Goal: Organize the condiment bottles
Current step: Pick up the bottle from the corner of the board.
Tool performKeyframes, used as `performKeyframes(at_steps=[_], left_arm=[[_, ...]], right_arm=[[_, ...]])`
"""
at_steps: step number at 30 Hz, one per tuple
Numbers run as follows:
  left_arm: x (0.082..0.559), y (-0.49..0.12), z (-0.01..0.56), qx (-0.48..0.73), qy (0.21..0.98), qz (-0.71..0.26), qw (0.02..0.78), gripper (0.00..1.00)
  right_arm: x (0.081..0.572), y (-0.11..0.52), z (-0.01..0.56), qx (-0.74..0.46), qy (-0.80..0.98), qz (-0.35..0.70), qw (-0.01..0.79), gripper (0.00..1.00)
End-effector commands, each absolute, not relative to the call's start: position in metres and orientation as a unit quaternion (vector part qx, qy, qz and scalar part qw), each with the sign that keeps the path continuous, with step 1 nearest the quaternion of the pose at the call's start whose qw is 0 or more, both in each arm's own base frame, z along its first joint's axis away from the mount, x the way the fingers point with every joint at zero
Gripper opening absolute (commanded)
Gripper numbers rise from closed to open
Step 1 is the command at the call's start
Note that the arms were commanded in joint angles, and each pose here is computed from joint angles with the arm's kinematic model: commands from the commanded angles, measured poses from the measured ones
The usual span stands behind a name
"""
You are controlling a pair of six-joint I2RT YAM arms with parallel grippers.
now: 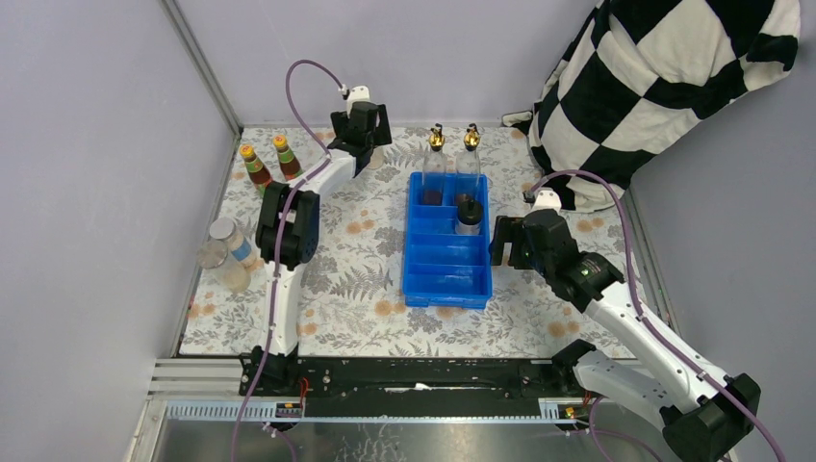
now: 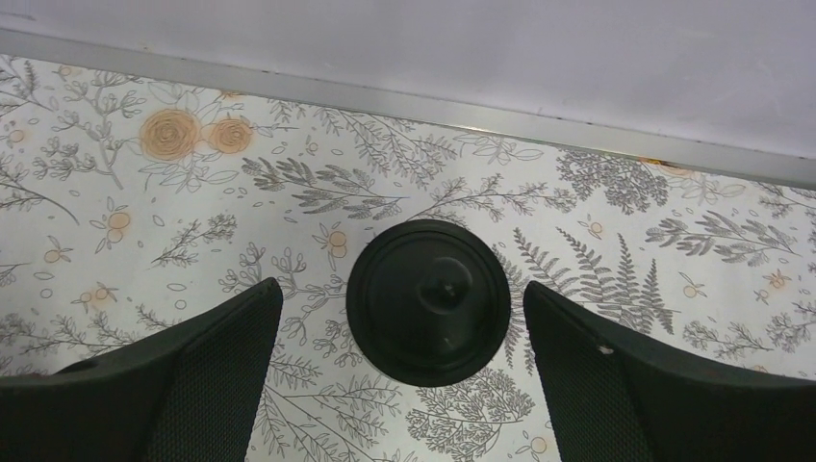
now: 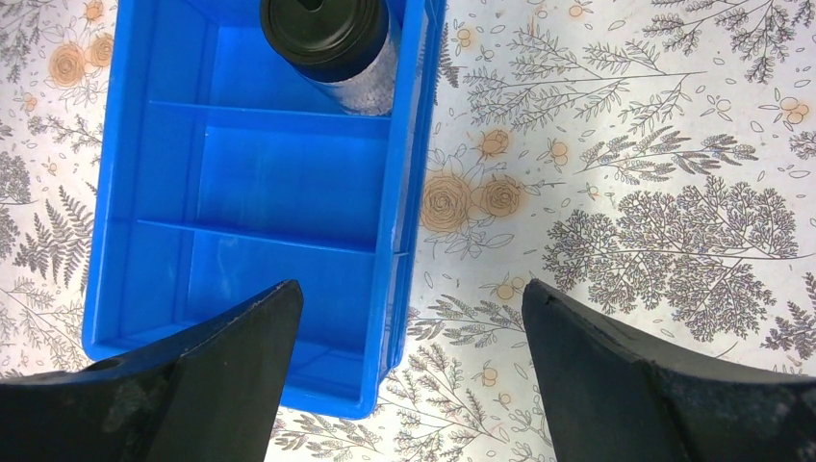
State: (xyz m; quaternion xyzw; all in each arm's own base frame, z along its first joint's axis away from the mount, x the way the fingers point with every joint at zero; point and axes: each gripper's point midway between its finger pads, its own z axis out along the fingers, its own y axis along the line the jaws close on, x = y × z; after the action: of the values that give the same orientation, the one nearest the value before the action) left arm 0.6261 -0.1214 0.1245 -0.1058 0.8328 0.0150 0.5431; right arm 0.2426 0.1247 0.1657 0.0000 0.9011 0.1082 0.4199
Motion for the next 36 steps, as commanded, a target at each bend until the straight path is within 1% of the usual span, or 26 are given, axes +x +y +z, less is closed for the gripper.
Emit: performKeyframes(at_steps=[1, 8, 15, 18, 19, 21, 23, 25, 30, 33, 36], left_arm=[[0.638, -0.131, 0.131, -0.079, 0.824, -0.003, 0.562, 0.98], [0.641, -0.136, 0.125, -0.069, 0.826, -0.007, 0.560, 0.94], [0.647, -0.135, 0.120, -0.071, 0.827, 0.003, 0.558, 0.87], [0.648, -0.134, 0.120, -0.073, 0.825, 0.005, 0.560, 0.80], [0.647, -0.134, 0.121, -0.072, 0.826, 0.005, 0.560, 0.76], [0.647, -0.136, 0.120, -0.066, 0.828, 0.002, 0.557, 0.63], [0.645, -0.135, 0.121, -0.068, 0.829, 0.004, 0.555, 0.58], [0.641, -0.133, 0.123, -0.074, 0.829, 0.006, 0.554, 0.57], [0.613, -0.125, 0.121, -0.088, 0.836, 0.020, 0.542, 0.57], [0.590, -0.122, 0.120, -0.099, 0.841, 0.024, 0.531, 0.57], [0.557, -0.124, 0.105, -0.114, 0.851, 0.012, 0.513, 0.57]], right_arm=[[0.249, 0.130, 0.179, -0.005, 0.893, 0.117, 0.435, 0.92], [0.248, 0.129, 0.172, -0.005, 0.895, 0.115, 0.431, 0.92], [0.246, 0.128, 0.170, -0.006, 0.896, 0.113, 0.430, 0.92], [0.246, 0.128, 0.169, -0.005, 0.896, 0.112, 0.429, 0.92], [0.246, 0.128, 0.169, -0.006, 0.896, 0.113, 0.429, 0.92], [0.247, 0.129, 0.169, -0.006, 0.896, 0.114, 0.428, 0.92], [0.247, 0.129, 0.169, -0.006, 0.896, 0.114, 0.429, 0.92], [0.247, 0.129, 0.169, -0.006, 0.896, 0.115, 0.428, 0.92], [0.246, 0.129, 0.171, -0.005, 0.895, 0.117, 0.431, 0.91], [0.245, 0.128, 0.174, -0.004, 0.894, 0.119, 0.433, 0.91], [0.243, 0.128, 0.178, -0.002, 0.890, 0.123, 0.438, 0.91]])
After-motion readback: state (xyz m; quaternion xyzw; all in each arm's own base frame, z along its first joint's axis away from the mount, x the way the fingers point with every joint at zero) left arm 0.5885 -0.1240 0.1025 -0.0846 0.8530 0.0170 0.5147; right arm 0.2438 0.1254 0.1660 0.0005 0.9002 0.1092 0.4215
